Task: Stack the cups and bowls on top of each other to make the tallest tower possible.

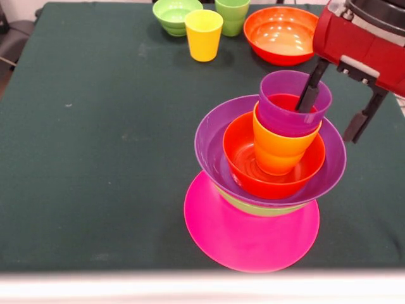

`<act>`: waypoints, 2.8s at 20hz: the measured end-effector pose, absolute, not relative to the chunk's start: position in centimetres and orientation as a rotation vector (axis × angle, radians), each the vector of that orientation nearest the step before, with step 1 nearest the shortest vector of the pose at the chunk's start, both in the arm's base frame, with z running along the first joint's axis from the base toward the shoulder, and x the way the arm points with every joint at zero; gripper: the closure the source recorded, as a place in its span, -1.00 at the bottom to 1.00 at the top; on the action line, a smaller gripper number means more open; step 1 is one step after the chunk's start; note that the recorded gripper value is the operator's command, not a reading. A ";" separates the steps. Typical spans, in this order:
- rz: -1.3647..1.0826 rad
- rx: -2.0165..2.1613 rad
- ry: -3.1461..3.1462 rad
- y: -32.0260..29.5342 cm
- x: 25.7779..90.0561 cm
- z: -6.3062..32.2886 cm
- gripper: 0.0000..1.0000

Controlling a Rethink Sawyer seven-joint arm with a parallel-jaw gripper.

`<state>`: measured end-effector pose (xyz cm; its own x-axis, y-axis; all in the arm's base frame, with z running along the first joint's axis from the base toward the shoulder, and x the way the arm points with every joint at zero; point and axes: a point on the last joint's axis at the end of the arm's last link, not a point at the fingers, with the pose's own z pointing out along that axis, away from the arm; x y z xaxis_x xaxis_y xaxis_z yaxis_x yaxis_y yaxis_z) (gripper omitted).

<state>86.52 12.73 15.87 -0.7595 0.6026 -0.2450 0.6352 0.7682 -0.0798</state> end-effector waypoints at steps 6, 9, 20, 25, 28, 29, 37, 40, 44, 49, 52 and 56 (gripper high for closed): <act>-0.214 0.978 2.731 12.6 86.9 18.5 -1.00; -0.200 0.985 2.712 12.4 86.9 20.6 -1.00; -0.159 1.057 2.688 10.6 85.3 25.0 -1.00; -0.124 1.108 2.678 8.9 84.1 25.0 -1.00; -0.084 1.142 2.661 7.5 83.5 24.3 -1.00; -0.072 1.157 2.653 6.8 83.2 23.9 -1.00; -0.043 1.246 2.622 2.8 80.3 20.8 -1.00; -0.051 1.264 2.624 1.4 78.4 19.2 -1.00; -0.059 1.272 2.628 0.2 76.6 17.6 -1.00; -0.061 1.271 2.644 -1.0 74.4 15.6 -1.00; -0.065 1.270 2.658 -1.5 73.2 14.6 -1.00; -0.081 1.271 2.688 -2.5 71.2 13.2 -1.00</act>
<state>71.18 -2.53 13.19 -0.6234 0.7625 -0.1730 0.7716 0.6358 0.0220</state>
